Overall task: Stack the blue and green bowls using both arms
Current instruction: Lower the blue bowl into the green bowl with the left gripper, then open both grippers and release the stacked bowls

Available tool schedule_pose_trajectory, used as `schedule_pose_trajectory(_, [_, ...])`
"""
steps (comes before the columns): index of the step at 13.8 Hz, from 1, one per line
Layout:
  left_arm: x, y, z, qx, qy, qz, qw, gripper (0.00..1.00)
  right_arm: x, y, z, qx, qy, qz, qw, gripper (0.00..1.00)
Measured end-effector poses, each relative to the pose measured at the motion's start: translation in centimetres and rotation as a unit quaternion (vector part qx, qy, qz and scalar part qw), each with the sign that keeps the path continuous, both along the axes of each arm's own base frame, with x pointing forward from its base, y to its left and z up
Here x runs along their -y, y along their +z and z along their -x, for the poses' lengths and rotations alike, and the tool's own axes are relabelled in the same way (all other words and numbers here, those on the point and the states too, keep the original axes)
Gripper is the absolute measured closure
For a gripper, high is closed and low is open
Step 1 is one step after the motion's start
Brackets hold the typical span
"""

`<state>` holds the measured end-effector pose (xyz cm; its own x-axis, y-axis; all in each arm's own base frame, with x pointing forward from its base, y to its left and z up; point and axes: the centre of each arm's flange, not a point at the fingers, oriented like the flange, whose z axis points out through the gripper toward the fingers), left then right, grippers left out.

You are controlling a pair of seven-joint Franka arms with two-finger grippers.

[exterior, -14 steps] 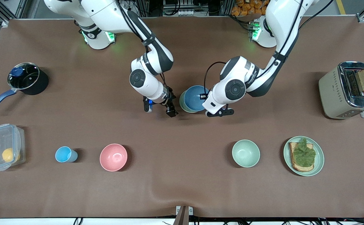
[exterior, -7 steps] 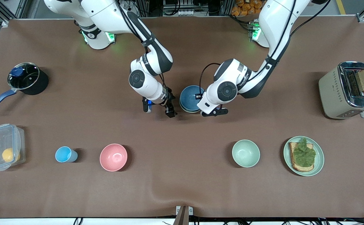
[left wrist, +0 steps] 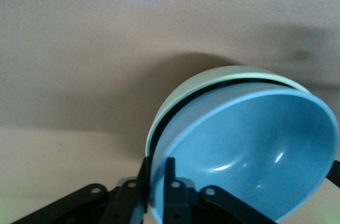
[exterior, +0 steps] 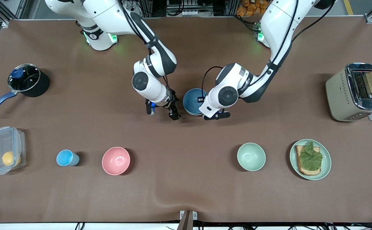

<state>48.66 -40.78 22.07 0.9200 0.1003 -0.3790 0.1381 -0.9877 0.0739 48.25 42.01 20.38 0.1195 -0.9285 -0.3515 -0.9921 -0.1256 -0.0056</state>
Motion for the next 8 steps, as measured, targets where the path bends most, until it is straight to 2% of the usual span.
schedule_pose_trajectory(5, [0.0,1.0,-0.8,0.021,-0.015,-0.017,1.0,0.29,-0.4,0.0,0.3,0.003,0.003,-0.001,1.0,0.0])
schedule_pose_trajectory(8, [-0.9,5.3,-2.8,0.013,-0.015,-0.027,0.999,0.01,-0.3,0.0,0.2,0.005,0.007,-0.001,1.0,0.0])
